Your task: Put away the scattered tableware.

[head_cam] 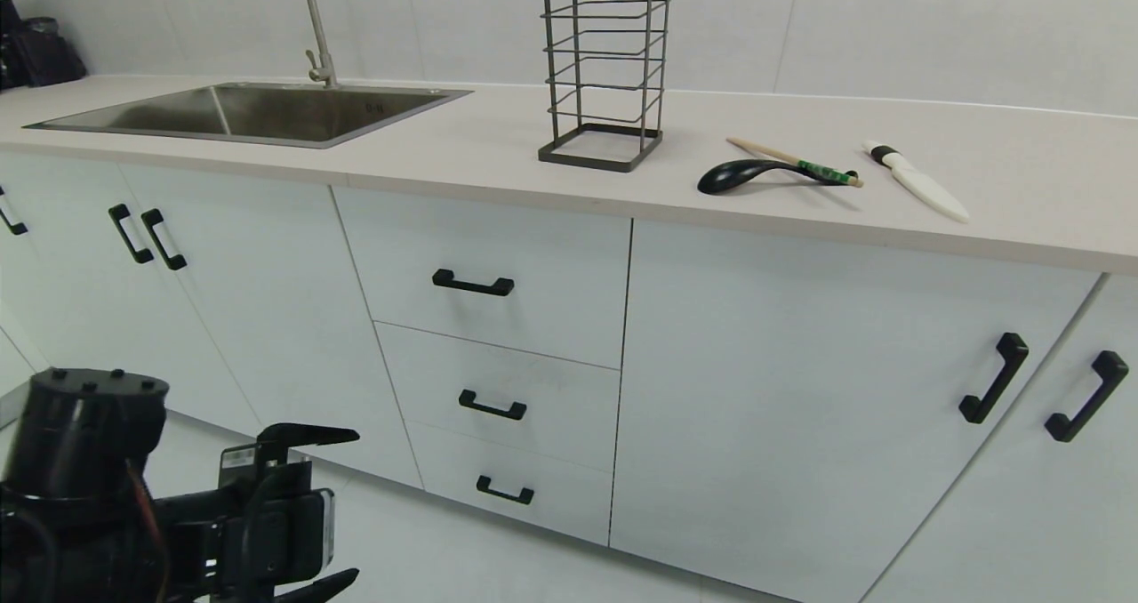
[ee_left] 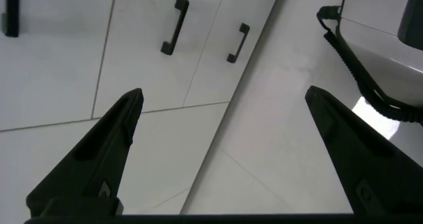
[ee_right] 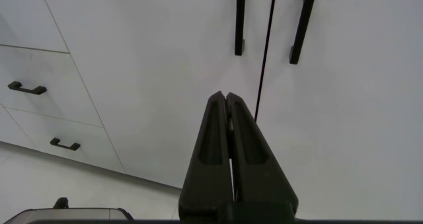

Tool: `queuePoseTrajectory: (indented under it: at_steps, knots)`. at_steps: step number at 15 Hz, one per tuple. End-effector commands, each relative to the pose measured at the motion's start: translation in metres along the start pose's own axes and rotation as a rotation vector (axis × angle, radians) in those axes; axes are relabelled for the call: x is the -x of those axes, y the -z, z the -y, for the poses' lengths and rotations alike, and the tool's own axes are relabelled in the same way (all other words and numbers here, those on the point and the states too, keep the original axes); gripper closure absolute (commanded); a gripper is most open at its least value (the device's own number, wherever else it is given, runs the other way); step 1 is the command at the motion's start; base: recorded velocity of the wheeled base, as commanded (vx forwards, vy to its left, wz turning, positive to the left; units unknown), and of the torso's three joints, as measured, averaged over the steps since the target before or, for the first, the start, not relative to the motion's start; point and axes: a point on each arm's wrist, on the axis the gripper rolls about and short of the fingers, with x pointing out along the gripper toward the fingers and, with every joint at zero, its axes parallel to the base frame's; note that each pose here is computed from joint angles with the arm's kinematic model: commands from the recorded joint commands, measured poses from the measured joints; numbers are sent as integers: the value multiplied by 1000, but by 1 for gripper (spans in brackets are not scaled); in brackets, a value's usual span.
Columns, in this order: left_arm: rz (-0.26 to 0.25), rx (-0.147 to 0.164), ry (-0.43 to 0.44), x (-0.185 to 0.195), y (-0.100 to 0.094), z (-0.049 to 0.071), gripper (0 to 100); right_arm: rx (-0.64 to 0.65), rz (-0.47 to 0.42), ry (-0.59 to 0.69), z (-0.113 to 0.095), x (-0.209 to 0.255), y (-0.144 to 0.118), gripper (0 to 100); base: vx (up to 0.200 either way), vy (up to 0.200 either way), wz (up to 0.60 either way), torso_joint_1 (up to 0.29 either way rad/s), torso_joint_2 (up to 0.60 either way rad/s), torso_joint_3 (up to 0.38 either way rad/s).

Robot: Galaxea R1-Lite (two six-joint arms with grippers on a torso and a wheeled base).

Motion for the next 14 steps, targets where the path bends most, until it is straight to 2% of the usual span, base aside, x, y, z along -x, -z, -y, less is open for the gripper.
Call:
queuePoseTrajectory:
  at_steps: [1, 3, 4, 7, 14]
  knots:
    - [-28, 12, 59, -20, 4, -3, 0, 0, -1, 0, 0, 0, 0, 100, 0, 0, 0, 0, 0, 0]
    - [-27, 7, 64, -26, 3, -5, 0, 0, -3, 0, 0, 0, 0, 100, 0, 0, 0, 0, 0, 0]
    - [-30, -4, 83, -41, 2, -7, 0, 0, -1, 0, 0, 0, 0, 100, 0, 0, 0, 0, 0, 0]
    - [-35, -24, 89, -55, -2, -7, 0, 0, -3, 0, 0, 0, 0, 100, 0, 0, 0, 0, 0, 0]
    - [-46, -20, 110, -73, 3, -5, 0, 0, -1, 0, 0, 0, 0, 100, 0, 0, 0, 0, 0, 0]
